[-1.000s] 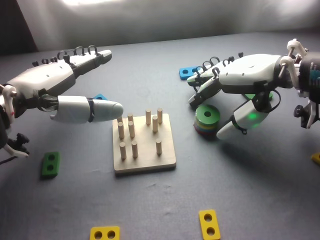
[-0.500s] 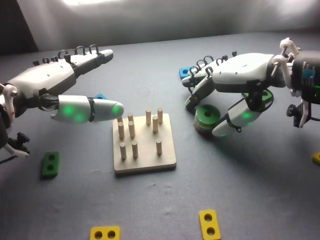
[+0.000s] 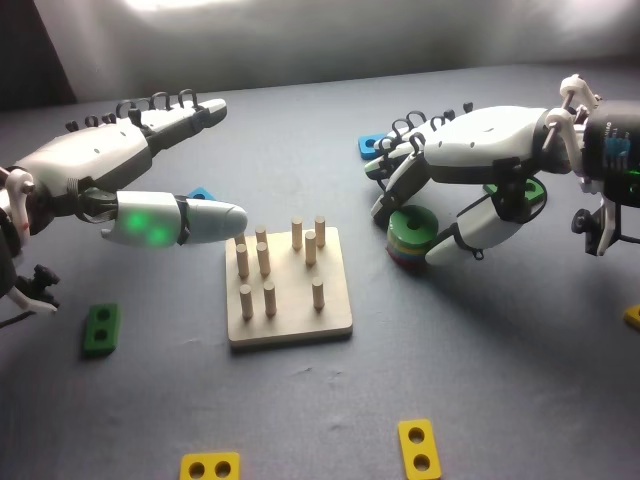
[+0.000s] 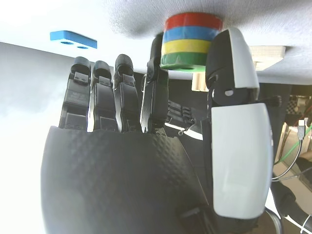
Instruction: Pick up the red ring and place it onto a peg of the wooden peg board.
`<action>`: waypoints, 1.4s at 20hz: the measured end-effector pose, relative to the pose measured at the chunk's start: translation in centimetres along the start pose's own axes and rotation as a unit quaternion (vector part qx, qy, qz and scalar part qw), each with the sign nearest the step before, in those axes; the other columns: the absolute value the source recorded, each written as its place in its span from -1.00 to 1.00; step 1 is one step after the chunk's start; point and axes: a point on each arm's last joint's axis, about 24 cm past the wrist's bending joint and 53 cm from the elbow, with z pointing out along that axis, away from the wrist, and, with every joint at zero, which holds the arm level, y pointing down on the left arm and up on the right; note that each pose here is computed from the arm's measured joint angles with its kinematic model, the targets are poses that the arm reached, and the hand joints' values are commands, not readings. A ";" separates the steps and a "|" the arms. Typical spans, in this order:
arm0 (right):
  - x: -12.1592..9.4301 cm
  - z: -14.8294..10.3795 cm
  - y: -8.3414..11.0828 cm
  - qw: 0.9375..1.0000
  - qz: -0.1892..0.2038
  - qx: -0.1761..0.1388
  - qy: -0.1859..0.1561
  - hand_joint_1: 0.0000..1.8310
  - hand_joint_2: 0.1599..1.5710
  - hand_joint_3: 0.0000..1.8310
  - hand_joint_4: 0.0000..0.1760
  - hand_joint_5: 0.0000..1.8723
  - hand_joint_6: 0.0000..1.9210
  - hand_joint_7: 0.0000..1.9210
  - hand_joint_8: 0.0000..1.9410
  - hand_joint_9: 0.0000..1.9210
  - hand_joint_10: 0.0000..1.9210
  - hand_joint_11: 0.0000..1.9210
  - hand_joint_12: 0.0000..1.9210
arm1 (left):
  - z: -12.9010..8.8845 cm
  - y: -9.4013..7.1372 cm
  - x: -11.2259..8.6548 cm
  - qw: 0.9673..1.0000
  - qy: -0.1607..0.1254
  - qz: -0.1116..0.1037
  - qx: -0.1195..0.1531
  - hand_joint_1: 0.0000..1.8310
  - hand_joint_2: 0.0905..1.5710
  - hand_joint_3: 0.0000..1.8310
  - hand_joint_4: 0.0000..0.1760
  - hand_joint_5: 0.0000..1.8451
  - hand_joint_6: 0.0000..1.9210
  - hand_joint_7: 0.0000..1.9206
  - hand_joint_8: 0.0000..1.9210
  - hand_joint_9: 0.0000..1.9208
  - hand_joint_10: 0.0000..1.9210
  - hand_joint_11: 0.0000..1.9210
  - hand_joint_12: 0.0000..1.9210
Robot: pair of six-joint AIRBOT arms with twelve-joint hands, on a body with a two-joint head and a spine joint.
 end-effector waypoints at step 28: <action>2.8 0.0 8.2 0.992 -0.024 -0.113 0.058 0.18 0.43 -1.00 -1.00 -0.07 0.23 -0.63 -0.99 -0.91 -0.99 -0.99 -0.99 | -0.8 2.1 -1.3 0.999 -0.018 -0.012 -0.025 -0.64 0.11 -1.00 0.81 -1.00 -1.00 -1.00 -1.00 -1.00 -1.00 -1.00 -1.00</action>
